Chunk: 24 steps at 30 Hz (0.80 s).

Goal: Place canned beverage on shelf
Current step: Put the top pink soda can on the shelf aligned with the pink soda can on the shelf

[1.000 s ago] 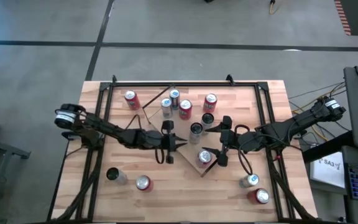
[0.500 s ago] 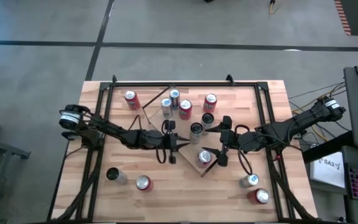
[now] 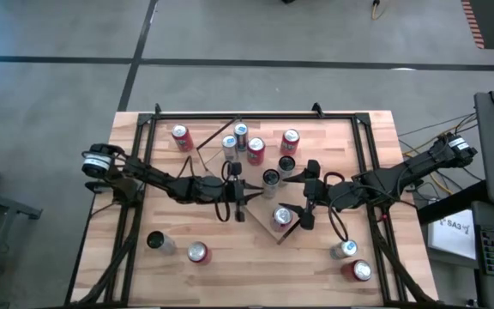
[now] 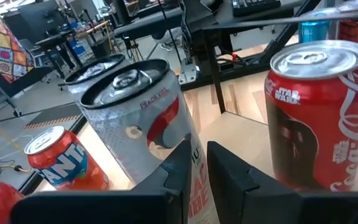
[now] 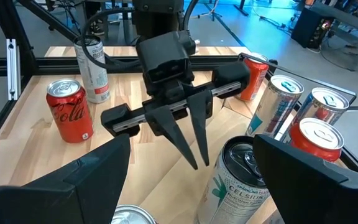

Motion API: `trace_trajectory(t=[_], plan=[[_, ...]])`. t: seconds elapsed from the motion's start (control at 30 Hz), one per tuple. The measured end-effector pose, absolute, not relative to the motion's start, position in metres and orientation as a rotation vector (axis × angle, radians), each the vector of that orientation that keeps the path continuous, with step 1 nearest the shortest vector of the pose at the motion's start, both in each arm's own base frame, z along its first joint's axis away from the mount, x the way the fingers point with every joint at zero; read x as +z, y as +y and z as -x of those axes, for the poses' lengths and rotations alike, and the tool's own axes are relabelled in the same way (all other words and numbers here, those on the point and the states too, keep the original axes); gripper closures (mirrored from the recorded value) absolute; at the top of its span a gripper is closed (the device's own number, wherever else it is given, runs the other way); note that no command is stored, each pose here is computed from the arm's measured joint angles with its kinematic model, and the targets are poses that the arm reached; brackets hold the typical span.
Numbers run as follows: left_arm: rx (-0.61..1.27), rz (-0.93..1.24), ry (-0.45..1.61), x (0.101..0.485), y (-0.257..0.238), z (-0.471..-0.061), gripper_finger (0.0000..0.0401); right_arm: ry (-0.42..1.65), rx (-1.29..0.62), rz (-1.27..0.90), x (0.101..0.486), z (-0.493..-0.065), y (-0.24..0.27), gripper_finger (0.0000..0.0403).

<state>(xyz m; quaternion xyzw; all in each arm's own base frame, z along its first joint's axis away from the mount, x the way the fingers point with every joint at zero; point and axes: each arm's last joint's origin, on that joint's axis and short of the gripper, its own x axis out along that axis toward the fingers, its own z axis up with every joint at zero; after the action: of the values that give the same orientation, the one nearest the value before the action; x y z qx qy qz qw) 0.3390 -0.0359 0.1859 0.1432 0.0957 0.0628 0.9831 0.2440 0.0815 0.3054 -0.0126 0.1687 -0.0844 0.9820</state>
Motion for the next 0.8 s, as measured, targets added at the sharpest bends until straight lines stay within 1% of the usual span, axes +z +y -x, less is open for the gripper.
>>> trace_trajectory(t=[0.8], plan=[[0.158, -0.285, 0.177, 0.1879, -0.0261, -0.3403, 0.0365, 0.338, -0.17, 0.022, 0.3055, -0.244, 0.0816, 0.0075]])
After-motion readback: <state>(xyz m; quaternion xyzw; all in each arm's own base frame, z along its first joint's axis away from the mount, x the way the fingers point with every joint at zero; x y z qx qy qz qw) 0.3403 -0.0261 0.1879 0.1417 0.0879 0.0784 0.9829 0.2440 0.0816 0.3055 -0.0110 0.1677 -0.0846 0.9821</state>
